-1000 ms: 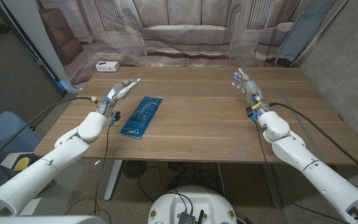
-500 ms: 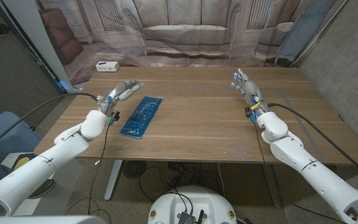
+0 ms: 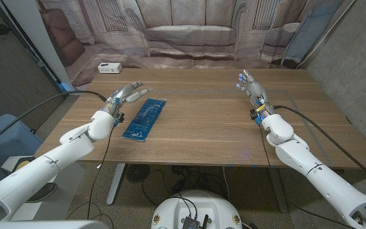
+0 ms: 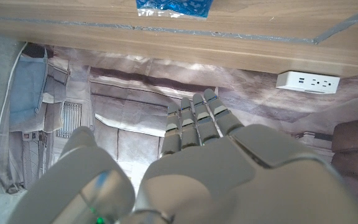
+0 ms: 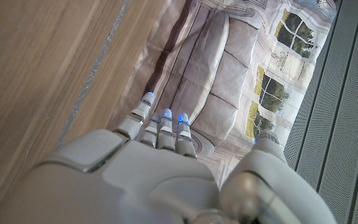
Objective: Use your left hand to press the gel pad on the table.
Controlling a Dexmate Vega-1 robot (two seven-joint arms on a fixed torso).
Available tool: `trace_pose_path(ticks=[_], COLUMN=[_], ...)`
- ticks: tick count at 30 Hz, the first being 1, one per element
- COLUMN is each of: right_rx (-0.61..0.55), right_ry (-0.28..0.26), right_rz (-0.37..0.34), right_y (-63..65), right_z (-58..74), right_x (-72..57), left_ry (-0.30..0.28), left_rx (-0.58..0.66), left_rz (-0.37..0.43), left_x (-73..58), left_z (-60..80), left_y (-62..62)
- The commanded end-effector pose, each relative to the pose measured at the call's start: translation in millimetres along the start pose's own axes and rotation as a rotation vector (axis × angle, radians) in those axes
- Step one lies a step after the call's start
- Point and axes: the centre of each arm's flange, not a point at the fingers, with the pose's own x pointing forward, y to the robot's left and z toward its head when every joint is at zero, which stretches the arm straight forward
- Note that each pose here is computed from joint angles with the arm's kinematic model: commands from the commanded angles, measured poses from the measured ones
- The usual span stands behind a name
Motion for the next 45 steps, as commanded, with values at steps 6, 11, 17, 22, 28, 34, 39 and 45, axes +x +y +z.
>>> trace_pose_path(ticks=[6,11,17,22,28,34,39,45], right_rx=[0.006,0.005,0.006,-0.001,-0.007,-0.013,0.002,-0.002], right_ry=[-0.011,-0.012,-0.005,0.004,0.005,0.001,0.005,-0.004], right_rz=[0.003,0.000,0.004,0.007,0.006,0.012,0.003,-0.015], right_y=[0.5,-0.7,0.4,0.7,2.0,4.7,6.1,5.5], right_z=[-1.0,-0.7,-0.6,0.6,4.7,6.1,6.0,5.4], right_x=[3.5,4.4,6.6,8.0,11.3,12.2,9.8,4.7], left_ry=[-0.055,-0.057,-0.062,-0.045,-0.040,-0.017,0.003,-0.020], left_rx=[0.124,0.130,0.124,0.138,0.153,0.210,0.237,0.270], left_rz=[0.054,0.042,0.037,0.101,0.042,-0.044,-0.159,-0.164], left_x=[-3.3,-3.8,-2.0,-5.3,-1.9,0.4,5.7,10.5], left_z=[14.7,16.1,15.3,12.0,9.1,11.4,14.0,20.5], left_y=[-4.1,-4.4,-10.7,-12.0,-8.0,-5.7,-4.0,-0.4])
